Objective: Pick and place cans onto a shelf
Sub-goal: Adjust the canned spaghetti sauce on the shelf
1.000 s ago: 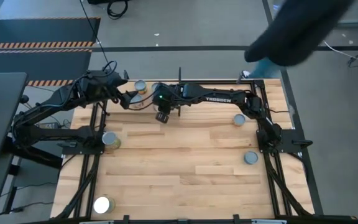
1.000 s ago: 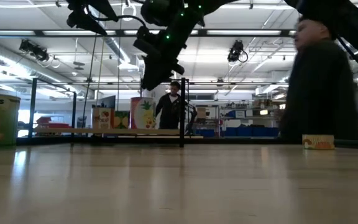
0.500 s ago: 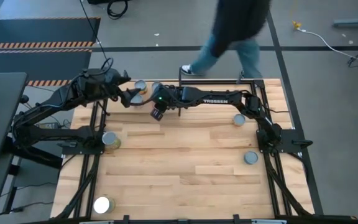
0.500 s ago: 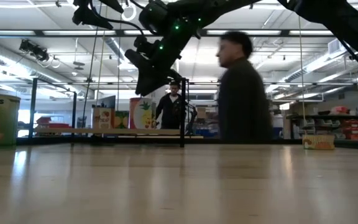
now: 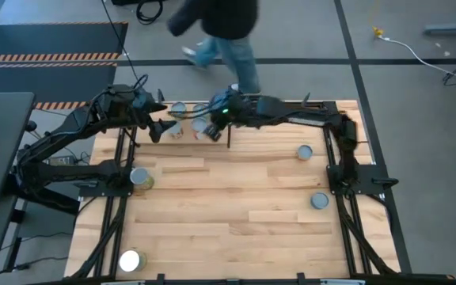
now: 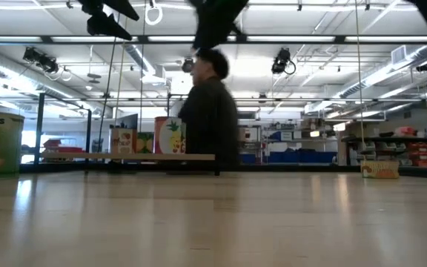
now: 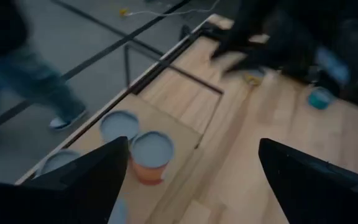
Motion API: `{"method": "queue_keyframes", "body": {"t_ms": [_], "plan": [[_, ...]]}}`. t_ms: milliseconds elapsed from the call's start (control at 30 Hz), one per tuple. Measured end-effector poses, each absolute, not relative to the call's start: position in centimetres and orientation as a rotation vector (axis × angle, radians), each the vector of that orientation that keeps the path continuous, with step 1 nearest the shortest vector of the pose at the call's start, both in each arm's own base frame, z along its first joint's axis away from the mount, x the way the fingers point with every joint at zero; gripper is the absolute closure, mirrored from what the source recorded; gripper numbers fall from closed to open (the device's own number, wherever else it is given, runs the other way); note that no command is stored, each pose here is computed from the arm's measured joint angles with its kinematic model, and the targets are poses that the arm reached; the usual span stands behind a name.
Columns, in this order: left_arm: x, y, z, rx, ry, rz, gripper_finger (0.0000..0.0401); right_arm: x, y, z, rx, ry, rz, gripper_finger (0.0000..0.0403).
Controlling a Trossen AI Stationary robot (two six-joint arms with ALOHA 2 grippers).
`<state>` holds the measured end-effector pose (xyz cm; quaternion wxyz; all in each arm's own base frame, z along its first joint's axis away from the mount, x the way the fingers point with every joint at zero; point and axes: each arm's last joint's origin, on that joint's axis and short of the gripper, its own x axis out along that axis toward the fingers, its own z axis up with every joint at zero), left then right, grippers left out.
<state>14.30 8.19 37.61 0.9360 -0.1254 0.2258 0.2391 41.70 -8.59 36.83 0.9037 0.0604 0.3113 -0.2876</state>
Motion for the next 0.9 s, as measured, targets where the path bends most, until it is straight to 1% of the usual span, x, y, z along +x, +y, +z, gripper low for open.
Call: {"method": "queue_keyframes", "body": {"t_ms": [167, 300, 400, 600, 667, 767, 900], "plan": [[14.6, 9.0, 37.7, -0.194, 0.442, 0.382, 0.0065, 35.9, -7.9, 42.4, 0.099, 0.588, -0.686, 0.0290], [16.6, 11.2, 37.0, -0.201, 0.428, 0.243, 0.0075, 32.2, -7.2, 45.7, 0.119, 0.505, -0.703, 0.0290], [18.5, 13.7, 36.0, -0.182, 0.409, 0.203, 0.0075, 30.2, -6.9, 47.3, 0.153, 0.447, -0.708, 0.0290], [22.1, 18.0, 32.4, -0.150, 0.506, 0.202, 0.0071, 28.4, -6.4, 48.5, 0.177, 0.410, -0.708, 0.0290], [23.1, 18.8, 31.1, -0.159, 0.582, 0.187, 0.0063, 28.3, -6.3, 48.4, 0.181, 0.418, -0.705, 0.0290], [24.3, 20.0, 29.3, -0.114, 0.703, 0.207, 0.0050, 28.3, -6.3, 48.2, 0.193, 0.434, -0.710, 0.0290], [24.9, 21.1, 27.0, -0.047, 0.850, 0.239, 0.0047, 28.7, -6.3, 47.1, 0.190, 0.474, -0.715, 0.0290]]}}
